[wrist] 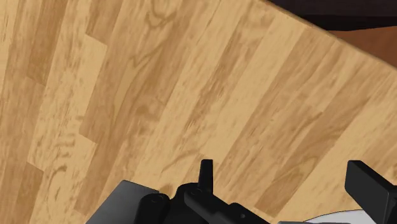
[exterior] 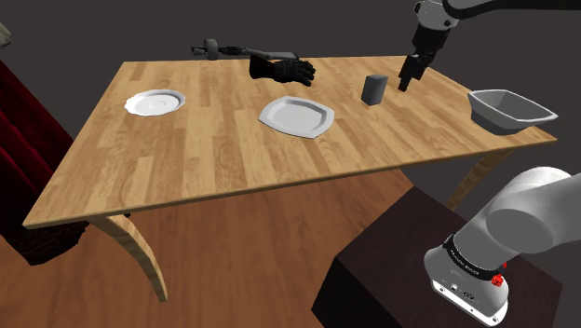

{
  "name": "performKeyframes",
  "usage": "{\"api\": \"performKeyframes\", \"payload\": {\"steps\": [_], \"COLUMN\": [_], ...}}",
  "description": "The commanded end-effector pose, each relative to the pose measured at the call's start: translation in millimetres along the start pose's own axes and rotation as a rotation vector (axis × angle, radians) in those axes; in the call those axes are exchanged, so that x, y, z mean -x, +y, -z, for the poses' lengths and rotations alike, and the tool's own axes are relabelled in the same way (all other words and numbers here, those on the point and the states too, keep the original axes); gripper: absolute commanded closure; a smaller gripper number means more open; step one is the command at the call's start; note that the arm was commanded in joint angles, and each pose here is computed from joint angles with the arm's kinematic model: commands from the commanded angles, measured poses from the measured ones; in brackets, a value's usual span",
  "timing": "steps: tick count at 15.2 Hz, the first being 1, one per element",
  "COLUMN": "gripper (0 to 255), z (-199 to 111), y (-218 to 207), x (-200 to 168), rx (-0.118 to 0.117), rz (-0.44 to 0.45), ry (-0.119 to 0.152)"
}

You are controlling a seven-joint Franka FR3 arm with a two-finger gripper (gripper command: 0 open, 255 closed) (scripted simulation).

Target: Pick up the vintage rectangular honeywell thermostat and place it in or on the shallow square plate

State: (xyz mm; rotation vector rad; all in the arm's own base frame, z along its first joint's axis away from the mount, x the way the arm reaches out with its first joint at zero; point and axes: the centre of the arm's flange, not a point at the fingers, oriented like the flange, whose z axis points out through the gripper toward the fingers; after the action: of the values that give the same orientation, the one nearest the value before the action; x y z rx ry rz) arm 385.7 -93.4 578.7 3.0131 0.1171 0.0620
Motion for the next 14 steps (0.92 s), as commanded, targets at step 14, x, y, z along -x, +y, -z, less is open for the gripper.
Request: {"api": "performKeyframes", "payload": {"steps": [14], "gripper": [0], "z": [-71], "y": [127], "x": [-118], "rx": [-0.003], "rz": [-0.053], "ry": [0.101]}}
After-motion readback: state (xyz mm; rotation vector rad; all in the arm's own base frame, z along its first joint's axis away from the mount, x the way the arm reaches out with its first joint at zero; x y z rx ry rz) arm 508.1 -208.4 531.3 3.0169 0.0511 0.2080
